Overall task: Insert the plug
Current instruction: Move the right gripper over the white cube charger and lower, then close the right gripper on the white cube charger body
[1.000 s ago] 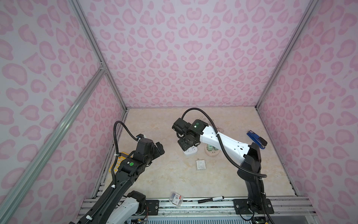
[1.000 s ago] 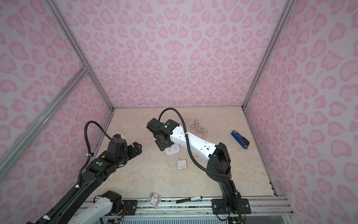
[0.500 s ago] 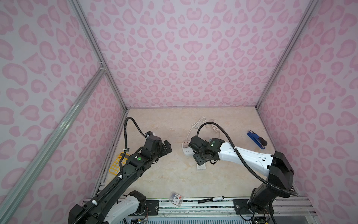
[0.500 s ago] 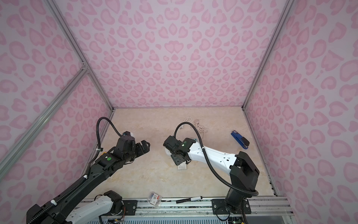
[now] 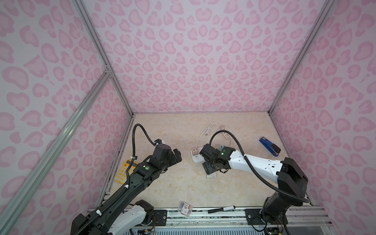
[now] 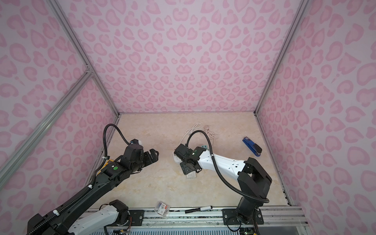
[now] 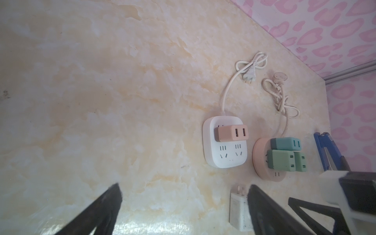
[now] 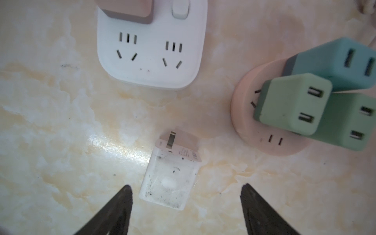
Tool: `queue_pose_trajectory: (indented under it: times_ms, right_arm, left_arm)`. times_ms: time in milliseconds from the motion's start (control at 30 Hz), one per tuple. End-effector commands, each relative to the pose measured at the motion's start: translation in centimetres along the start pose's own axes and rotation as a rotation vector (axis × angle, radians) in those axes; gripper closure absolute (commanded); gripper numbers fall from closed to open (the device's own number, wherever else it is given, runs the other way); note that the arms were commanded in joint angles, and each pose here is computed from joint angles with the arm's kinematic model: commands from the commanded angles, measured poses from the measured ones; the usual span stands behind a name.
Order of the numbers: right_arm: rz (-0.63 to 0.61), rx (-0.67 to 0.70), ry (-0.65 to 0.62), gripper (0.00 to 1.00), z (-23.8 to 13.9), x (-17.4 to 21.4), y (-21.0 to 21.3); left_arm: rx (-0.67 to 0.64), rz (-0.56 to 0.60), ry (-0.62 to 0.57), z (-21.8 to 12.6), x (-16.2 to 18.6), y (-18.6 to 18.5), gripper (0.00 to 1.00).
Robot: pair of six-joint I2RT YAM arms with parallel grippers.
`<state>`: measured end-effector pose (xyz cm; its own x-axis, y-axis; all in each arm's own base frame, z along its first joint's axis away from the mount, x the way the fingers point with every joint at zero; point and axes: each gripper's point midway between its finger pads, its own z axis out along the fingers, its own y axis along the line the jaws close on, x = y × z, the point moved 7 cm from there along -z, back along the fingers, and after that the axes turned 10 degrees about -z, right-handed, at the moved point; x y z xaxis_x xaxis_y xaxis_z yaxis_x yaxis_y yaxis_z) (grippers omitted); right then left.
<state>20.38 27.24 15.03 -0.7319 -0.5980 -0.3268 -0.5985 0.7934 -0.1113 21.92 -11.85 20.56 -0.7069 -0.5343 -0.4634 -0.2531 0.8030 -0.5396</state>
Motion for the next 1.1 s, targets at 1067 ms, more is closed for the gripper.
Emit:
queue_pose_trajectory:
  times_ms: [1067]
  right_arm:
    - [0.012, -0.071, 0.173, 0.31, 6.0, 2.7, 2.1]
  left_arm:
    - [0.021, 0.006, 0.007, 0.9, -0.1, -0.8, 0.00]
